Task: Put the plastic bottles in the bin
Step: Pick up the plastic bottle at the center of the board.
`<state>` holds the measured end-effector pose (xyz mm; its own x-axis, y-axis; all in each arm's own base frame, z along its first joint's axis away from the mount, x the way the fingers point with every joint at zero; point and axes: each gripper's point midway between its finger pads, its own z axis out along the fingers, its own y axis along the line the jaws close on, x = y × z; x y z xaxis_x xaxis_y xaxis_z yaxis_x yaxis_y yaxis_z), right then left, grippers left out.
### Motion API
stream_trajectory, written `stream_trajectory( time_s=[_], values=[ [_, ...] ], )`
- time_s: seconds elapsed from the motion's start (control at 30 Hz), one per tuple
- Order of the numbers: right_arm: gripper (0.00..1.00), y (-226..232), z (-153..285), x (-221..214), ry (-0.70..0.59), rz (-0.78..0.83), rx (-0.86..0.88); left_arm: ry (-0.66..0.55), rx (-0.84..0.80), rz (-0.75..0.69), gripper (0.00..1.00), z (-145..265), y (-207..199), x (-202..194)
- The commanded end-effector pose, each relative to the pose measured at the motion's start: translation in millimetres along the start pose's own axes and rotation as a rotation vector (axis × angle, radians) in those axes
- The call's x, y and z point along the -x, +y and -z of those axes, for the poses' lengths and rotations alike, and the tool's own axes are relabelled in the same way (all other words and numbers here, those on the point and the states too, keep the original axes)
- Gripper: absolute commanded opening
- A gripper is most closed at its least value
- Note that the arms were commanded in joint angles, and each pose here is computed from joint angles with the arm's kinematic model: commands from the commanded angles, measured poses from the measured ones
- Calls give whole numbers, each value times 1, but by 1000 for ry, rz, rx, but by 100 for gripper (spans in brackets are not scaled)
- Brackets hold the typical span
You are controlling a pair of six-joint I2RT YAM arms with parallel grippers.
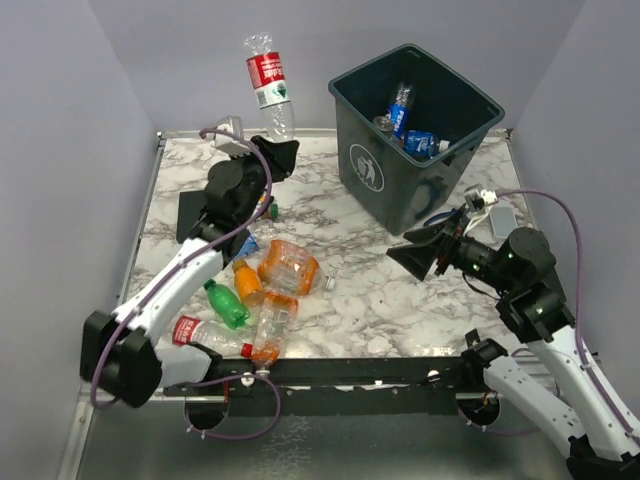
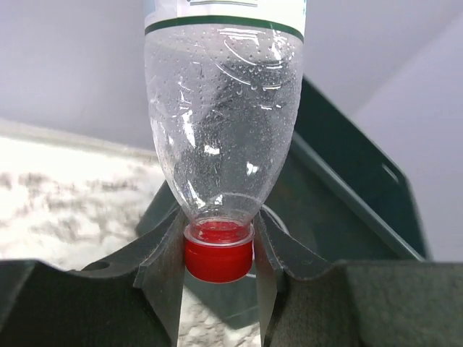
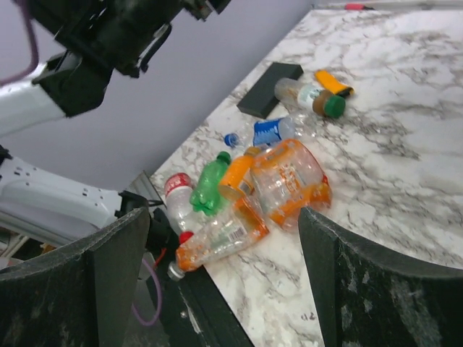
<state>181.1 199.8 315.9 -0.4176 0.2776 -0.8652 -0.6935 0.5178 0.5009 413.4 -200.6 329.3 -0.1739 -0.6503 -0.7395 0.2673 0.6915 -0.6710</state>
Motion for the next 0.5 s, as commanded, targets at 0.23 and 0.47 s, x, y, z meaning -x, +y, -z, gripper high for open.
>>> stream_trajectory(
  time_s=[0.23,0.47],
  values=[
    [89,70,5,97,-72,51,110,-55,-596,-1208,0,149,-75,-49],
    [91,97,34,141,-44,145,31,-139,-604,-1812,0,169,-50,-59]
  ],
)
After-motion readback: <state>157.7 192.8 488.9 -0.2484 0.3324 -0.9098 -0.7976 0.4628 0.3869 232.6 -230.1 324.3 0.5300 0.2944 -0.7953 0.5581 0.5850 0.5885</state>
